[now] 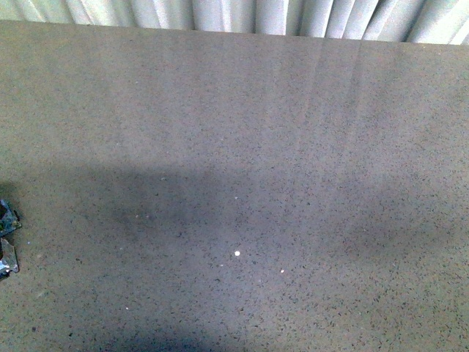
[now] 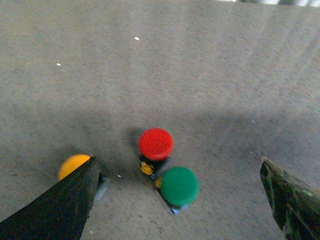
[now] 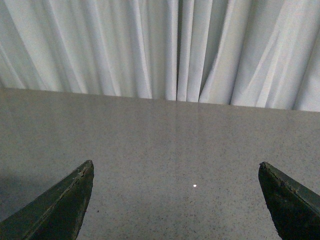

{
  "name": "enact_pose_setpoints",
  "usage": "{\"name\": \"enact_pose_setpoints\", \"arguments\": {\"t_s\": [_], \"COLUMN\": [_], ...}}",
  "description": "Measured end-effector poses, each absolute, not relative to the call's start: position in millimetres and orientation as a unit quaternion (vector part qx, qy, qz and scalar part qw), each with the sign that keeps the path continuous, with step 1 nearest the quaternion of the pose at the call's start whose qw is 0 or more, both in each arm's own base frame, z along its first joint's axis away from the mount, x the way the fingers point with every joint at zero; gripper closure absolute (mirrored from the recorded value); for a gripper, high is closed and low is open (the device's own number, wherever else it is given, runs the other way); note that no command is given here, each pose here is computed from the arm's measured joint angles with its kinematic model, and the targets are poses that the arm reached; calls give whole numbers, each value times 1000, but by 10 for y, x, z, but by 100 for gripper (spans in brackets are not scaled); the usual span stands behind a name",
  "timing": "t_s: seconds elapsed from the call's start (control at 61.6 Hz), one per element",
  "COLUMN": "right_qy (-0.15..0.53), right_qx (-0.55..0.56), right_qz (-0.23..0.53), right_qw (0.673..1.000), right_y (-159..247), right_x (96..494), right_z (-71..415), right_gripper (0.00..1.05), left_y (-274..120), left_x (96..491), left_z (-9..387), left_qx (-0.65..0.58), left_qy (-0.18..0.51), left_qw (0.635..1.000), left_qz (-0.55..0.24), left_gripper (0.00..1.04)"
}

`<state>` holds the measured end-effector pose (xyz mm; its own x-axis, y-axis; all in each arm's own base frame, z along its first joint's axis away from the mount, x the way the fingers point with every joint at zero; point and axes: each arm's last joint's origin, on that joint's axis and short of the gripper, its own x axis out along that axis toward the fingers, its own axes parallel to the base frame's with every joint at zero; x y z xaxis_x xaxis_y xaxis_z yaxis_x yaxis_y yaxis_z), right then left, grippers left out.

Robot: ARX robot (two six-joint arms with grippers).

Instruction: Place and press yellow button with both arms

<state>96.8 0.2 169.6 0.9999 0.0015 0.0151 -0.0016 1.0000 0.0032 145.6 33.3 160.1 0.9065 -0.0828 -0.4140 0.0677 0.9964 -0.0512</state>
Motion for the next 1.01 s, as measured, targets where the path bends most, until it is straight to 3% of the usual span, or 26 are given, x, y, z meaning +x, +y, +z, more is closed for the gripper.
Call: {"name": "enact_pose_setpoints", "arguments": {"t_s": [0.357,1.006], "right_qy": [-8,-8], "right_qx": [2,2], "right_qz": [1,1], "right_qw": [1000,1000], "right_y": [2,2], "right_x": [968,968], "right_z": [1696,1696], "right_gripper": [9,9], "left_y": [773,943], "left_x": [1894,1972], "left_z": [1173,809], "left_qx": [-43,-39], "left_qy": [243,285], "left_qw": [969,958], "left_qz": [17,22], "left_gripper": [9,9]}}
